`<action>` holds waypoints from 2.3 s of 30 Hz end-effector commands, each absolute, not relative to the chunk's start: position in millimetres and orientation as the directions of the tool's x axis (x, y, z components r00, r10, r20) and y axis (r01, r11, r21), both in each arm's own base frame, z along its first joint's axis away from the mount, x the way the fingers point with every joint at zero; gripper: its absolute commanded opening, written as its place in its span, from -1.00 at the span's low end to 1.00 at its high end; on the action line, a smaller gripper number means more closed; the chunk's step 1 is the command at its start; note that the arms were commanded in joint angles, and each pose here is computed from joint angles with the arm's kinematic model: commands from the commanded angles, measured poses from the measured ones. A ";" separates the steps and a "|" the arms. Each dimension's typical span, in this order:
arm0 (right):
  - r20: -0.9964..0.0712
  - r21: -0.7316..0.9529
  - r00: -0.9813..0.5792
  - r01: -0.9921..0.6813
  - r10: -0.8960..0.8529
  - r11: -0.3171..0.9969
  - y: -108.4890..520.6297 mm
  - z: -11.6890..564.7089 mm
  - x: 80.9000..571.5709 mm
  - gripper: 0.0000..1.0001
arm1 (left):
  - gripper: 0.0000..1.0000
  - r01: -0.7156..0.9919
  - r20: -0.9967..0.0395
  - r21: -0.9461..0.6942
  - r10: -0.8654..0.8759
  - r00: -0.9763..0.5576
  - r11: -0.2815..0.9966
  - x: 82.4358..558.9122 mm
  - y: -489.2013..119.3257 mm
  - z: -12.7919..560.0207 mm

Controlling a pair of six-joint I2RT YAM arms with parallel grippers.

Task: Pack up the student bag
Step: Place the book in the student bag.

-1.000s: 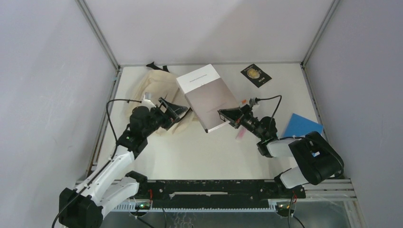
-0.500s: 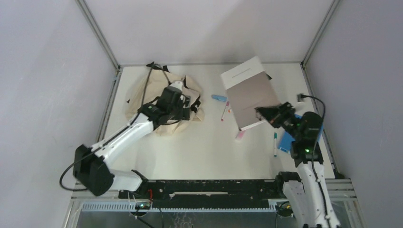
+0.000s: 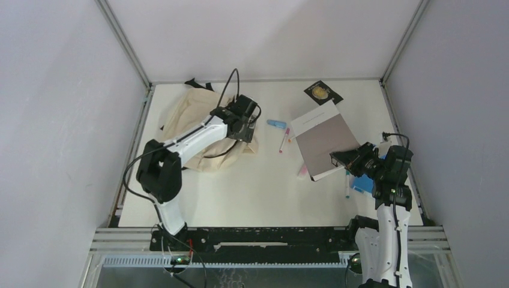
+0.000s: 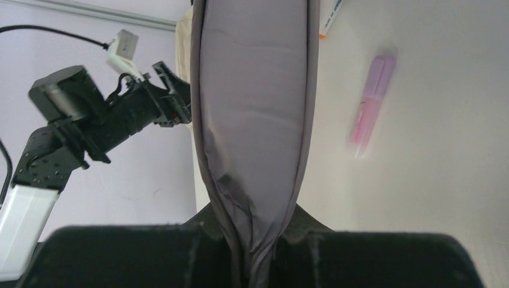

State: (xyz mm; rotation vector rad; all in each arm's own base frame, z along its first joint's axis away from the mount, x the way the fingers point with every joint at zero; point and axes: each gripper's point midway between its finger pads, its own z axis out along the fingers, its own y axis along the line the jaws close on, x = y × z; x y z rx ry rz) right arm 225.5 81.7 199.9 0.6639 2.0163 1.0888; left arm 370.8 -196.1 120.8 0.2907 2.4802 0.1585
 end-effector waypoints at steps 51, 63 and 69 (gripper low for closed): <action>-0.176 0.968 -0.944 -0.114 0.279 0.225 400.0 197.3 278.2 -0.94 | -1.00 0.267 -0.857 -0.333 -0.173 -0.485 0.904 297.6 -158.9 313.5; -0.113 0.973 -0.973 -0.068 0.201 0.221 463.0 159.2 307.2 -0.80 | -1.00 0.299 -0.854 -0.359 -0.182 -0.488 0.884 293.3 -162.0 314.9; -0.168 0.937 -0.968 -0.098 0.188 0.335 481.7 137.2 329.6 -0.32 | -1.00 0.307 -0.842 -0.393 -0.205 -0.500 0.867 291.4 -164.6 308.7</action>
